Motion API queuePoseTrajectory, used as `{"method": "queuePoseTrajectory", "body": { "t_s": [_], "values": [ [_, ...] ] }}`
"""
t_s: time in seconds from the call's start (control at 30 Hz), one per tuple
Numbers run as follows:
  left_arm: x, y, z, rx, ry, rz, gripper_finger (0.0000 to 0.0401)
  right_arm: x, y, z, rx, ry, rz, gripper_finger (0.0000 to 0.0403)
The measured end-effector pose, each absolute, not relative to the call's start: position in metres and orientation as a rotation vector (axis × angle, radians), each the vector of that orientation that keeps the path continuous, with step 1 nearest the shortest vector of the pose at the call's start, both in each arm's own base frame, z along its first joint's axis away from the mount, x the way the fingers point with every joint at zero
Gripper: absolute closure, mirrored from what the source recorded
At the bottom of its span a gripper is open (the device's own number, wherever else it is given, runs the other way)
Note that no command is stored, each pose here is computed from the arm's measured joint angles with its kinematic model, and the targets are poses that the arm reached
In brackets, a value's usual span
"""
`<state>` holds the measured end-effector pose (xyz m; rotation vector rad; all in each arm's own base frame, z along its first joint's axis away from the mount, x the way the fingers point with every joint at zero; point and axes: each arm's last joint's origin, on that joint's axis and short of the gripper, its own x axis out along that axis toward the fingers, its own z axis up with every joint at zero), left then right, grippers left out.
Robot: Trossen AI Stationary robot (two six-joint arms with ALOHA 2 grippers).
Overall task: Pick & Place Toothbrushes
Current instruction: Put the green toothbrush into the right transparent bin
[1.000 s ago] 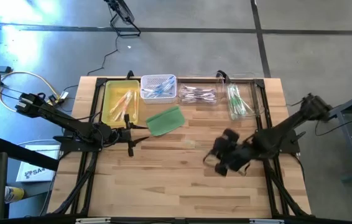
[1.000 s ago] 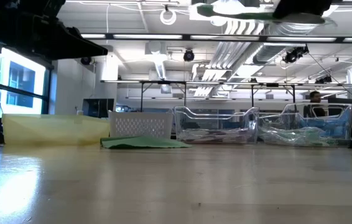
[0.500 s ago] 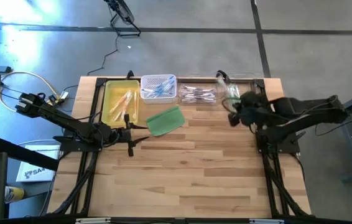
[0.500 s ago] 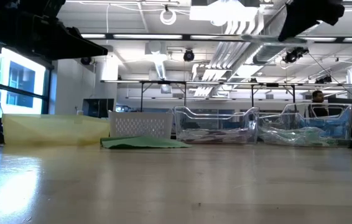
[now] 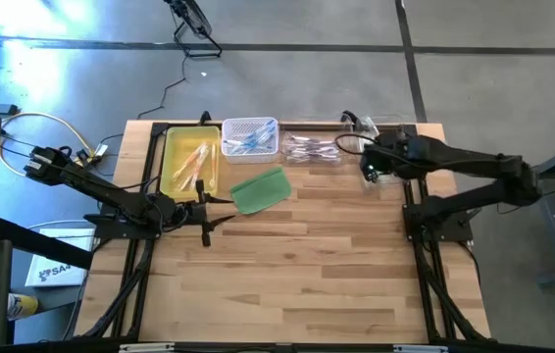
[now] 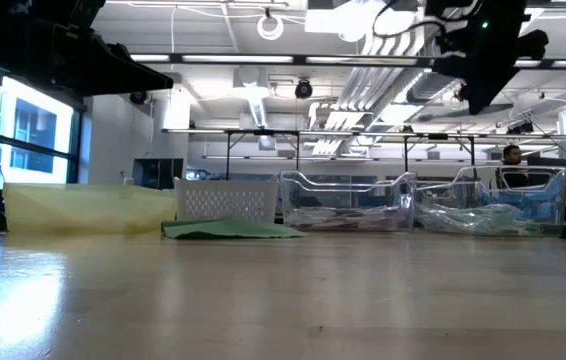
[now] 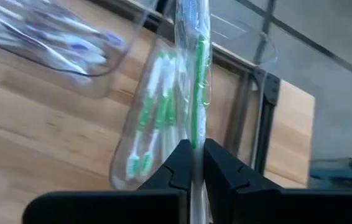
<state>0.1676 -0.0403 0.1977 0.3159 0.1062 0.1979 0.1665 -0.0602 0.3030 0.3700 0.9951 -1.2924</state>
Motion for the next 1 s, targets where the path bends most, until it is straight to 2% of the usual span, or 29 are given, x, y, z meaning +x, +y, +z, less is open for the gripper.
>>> {"method": "queuePoseTrajectory", "body": {
  "t_s": [0.3,0.63,1.0],
  "values": [
    [0.168,-0.04,0.198,0.316,0.106,0.198,0.0224,0.185,-0.095,0.275,0.339,1.213,-1.355,0.0388],
    [0.168,-0.04,0.198,0.315,0.106,0.198,0.0224,0.197,-0.135,0.241,0.352,1.428,-1.324,0.0388],
    [0.168,-0.04,0.198,0.321,0.106,0.198,0.0224,0.194,-0.167,0.224,0.418,1.48,-1.295,0.0388]
  ]
}}
